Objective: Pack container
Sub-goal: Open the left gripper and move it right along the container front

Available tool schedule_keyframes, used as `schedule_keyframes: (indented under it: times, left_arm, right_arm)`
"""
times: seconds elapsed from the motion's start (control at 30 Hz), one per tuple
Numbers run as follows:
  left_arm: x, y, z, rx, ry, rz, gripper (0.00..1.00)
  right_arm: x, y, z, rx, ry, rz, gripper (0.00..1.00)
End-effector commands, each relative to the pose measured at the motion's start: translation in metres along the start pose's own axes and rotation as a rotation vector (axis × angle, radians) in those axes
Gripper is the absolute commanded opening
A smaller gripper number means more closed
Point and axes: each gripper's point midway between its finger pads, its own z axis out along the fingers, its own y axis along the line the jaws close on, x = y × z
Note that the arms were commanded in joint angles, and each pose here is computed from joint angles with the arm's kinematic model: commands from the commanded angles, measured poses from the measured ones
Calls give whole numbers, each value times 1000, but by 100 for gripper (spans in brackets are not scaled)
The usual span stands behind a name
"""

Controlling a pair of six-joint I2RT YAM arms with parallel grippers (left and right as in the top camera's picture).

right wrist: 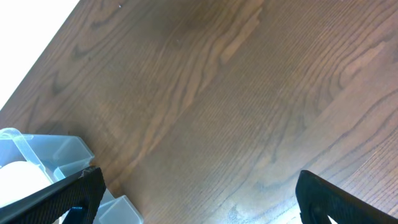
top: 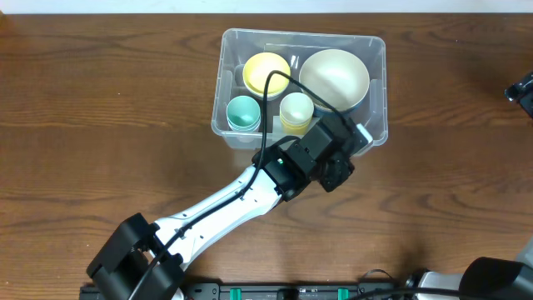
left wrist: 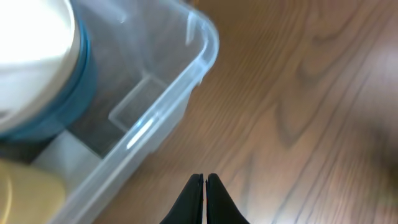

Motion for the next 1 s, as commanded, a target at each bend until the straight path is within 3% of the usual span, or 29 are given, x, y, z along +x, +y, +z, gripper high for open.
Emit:
schedule_keyframes:
  times: [0.0,0.97]
  left_arm:
    - [-14,-11,-2,49,-44,32,6]
    - [-9,-10,52,68,-76,98,6]
  right_arm:
    - [-1,-4,0,6,-1,21,99]
    - [-1,-4,0,6,-1,21,99]
